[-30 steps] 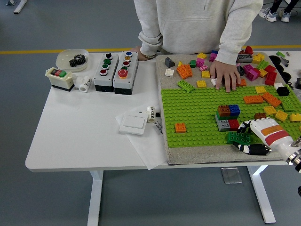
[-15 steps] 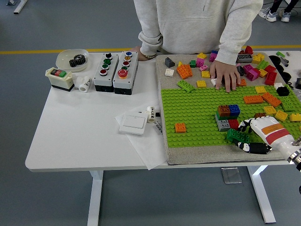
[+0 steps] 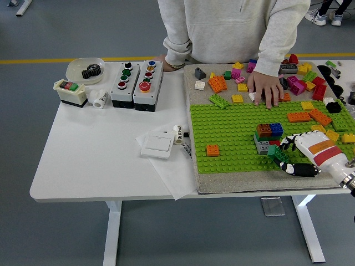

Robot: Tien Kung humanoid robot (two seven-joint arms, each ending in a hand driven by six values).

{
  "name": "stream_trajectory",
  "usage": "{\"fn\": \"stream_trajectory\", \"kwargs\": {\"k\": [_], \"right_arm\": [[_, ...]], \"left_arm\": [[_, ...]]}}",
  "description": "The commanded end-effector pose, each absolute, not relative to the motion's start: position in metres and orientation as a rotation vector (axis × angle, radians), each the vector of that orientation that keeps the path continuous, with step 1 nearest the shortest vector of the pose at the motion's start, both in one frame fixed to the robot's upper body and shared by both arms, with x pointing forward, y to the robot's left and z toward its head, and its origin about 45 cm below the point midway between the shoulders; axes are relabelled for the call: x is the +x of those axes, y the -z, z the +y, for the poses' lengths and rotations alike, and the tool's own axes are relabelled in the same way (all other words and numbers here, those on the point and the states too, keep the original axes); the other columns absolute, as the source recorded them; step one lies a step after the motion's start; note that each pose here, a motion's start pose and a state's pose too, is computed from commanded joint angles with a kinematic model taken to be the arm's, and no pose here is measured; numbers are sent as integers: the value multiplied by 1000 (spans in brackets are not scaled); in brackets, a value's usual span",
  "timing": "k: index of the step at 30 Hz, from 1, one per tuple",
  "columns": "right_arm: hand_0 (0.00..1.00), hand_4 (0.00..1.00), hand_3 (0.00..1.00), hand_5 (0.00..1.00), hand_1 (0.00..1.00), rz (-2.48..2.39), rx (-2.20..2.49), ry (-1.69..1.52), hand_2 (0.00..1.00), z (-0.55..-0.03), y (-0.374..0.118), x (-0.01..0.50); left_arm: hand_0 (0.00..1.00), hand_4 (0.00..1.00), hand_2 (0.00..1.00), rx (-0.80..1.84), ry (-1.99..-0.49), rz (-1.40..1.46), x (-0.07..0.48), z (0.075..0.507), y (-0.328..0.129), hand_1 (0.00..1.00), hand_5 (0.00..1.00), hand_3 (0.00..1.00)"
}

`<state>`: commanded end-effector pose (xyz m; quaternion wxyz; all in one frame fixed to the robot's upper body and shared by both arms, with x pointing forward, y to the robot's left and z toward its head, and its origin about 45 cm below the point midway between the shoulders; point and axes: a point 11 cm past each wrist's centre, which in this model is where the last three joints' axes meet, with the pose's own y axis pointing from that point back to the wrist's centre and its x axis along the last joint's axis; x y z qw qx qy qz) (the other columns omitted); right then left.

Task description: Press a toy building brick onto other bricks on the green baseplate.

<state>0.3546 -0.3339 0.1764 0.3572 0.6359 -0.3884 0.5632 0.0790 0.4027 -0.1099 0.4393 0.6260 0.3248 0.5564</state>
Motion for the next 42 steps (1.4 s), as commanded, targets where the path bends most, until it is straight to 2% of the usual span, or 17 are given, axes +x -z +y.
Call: {"fn": "stream_trajectory", "kwargs": {"k": [21, 30, 42], "right_arm": [[340, 681, 503, 540, 424, -981, 1525, -1763, 490, -338, -211, 370], [357, 680, 502, 534, 425, -820, 1581, -1793, 488, -328, -198, 373], [357, 680, 502, 530, 426, -834, 1539, -1815, 483, -332, -213, 387]], "left_arm": [[737, 672, 750, 1557, -1376, 805, 81, 402, 110, 746, 616, 608], [737, 672, 754, 1562, -1367, 813, 79, 400, 111, 748, 616, 609], [736, 674, 751, 1572, -1356, 816, 76, 401, 111, 749, 616, 611]]}}
